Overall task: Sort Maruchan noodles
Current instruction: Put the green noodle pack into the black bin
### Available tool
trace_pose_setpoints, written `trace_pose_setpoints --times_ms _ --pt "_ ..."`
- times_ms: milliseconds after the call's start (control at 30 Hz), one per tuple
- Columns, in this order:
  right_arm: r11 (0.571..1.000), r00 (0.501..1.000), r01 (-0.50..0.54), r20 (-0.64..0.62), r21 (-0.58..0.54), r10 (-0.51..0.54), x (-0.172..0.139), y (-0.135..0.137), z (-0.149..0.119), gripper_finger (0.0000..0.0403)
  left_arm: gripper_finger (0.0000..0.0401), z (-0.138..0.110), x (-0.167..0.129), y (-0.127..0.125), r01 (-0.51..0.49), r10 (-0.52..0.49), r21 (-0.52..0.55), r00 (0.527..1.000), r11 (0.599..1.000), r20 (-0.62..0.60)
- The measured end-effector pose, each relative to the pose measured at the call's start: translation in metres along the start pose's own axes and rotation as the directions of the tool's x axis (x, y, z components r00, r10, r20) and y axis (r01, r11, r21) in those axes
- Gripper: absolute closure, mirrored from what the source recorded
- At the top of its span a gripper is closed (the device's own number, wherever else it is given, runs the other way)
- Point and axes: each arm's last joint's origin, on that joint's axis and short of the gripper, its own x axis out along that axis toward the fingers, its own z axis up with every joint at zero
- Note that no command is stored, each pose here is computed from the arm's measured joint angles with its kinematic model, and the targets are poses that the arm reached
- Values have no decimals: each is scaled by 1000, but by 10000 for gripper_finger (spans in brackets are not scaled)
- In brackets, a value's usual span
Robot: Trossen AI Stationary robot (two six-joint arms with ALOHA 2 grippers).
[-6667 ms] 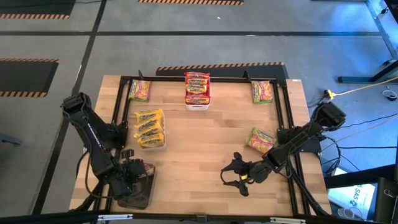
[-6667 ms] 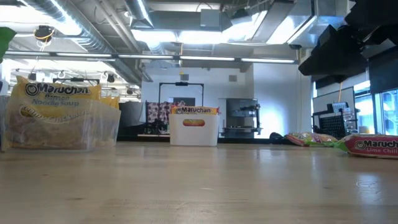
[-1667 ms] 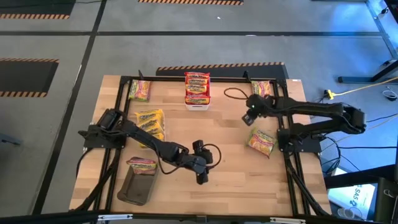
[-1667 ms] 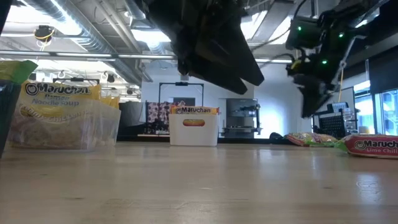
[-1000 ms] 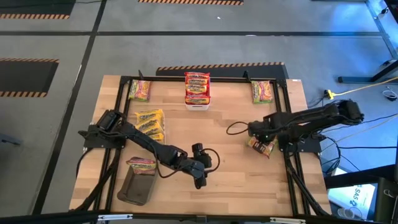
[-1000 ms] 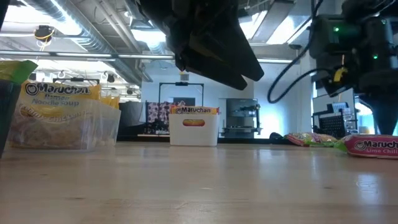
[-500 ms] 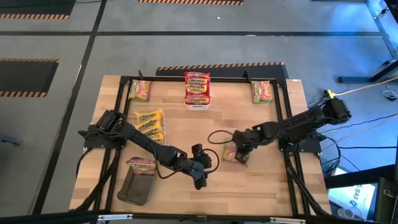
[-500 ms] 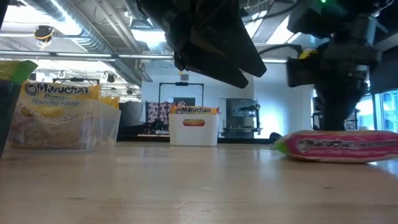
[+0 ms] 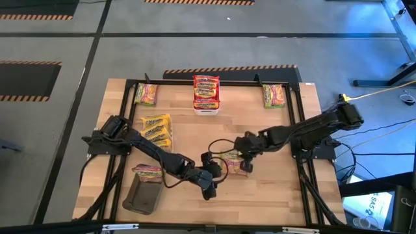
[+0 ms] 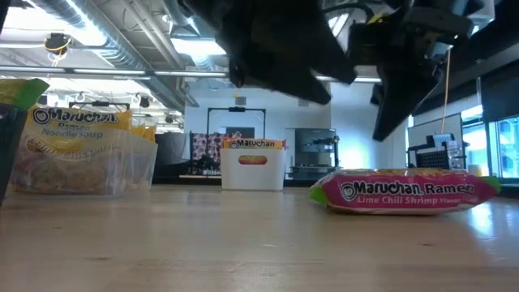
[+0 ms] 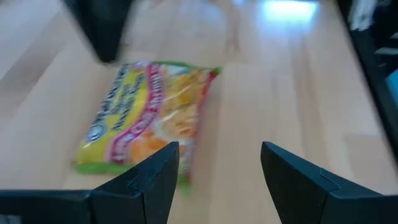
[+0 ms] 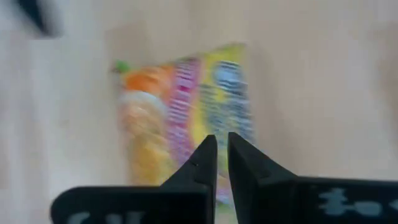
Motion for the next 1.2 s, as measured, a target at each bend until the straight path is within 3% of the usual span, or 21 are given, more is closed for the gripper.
trace_pose_setpoints --times_ms 133,267,367,567,733,867,1200 --pt "991 991 129 44 19 -129 -19 -17 1 386 181 -10 10 -11 7 -7 -5 999 1000 33" --pt "981 986 165 0 100 -166 -14 -46 -1 364 181 -23 29 -18 29 -27 -24 997 999 70" --pt "984 996 92 6 155 -94 -5 -63 -1 309 181 -37 43 -19 11 -9 -26 998 1000 61" --pt "959 980 -198 70 203 187 13 -85 -2 169 181 -47 60 -15 -2 5 -39 997 999 76" --pt "945 973 -230 45 231 226 32 -93 -6 100 181 -47 60 -13 -29 31 -35 997 999 72" --pt "933 961 -274 21 235 277 47 -94 -6 83 181 -47 60 -13 -27 30 -39 997 999 77" --pt "897 924 -357 -45 260 381 66 -95 -11 98 181 -47 62 -8 -42 44 -37 997 998 60"
